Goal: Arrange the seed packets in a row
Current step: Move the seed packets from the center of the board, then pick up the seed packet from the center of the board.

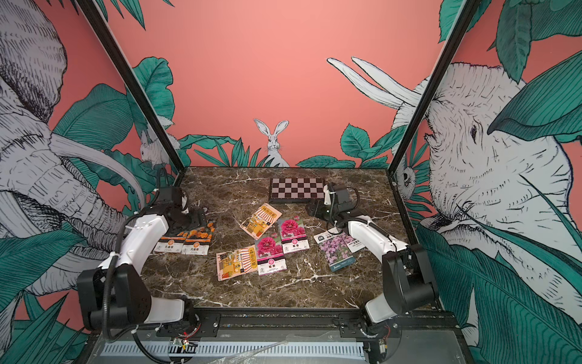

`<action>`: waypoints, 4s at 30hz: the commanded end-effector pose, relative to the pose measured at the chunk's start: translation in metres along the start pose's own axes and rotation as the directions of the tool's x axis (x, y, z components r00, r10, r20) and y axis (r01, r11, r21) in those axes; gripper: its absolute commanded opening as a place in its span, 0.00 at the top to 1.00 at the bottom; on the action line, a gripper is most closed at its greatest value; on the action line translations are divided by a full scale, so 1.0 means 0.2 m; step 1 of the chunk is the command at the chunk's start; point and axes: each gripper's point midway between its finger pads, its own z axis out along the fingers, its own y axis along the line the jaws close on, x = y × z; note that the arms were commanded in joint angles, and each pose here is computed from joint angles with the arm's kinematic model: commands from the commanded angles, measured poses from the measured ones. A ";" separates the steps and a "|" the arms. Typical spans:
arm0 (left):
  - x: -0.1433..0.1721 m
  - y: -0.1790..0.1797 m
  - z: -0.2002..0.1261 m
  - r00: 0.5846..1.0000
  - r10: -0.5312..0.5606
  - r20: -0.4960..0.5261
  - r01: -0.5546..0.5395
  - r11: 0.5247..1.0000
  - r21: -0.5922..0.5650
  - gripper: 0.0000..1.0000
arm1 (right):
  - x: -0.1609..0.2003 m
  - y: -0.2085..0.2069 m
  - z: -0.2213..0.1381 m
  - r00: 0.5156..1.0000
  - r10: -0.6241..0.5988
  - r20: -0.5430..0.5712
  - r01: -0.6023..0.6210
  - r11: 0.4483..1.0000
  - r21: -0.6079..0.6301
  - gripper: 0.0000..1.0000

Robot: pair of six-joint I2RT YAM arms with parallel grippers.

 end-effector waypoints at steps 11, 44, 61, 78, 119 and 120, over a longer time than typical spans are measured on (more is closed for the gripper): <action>0.03 0.08 -0.14 0.996 -0.079 0.048 0.082 0.994 -0.074 0.01 | 0.55 0.50 0.32 0.866 -0.418 -0.274 0.444 0.895 0.038 0.25; 0.08 0.00 -0.02 0.993 -0.106 0.048 0.104 0.993 0.048 0.01 | 1.03 0.44 0.54 0.544 -0.538 -0.644 0.710 0.704 0.012 0.13; 0.24 -0.47 0.17 0.993 0.045 -0.111 -0.013 0.962 0.271 0.06 | 0.75 -0.22 0.19 0.674 -0.351 -0.650 0.600 0.774 0.204 0.14; 0.34 -1.26 0.38 0.977 0.153 -0.151 -0.042 0.826 0.562 0.40 | 0.32 0.21 0.55 0.959 0.068 -0.277 -0.082 0.996 -0.041 0.43; 0.25 -1.50 0.48 0.972 0.119 -0.205 0.097 0.589 0.802 0.49 | 0.58 0.00 0.72 0.898 0.081 -0.433 -0.063 0.996 0.055 0.76; 0.25 -1.50 0.48 0.972 0.120 -0.203 0.095 0.586 0.805 0.50 | 0.58 -0.01 0.72 0.898 0.080 -0.432 -0.062 0.997 0.055 0.76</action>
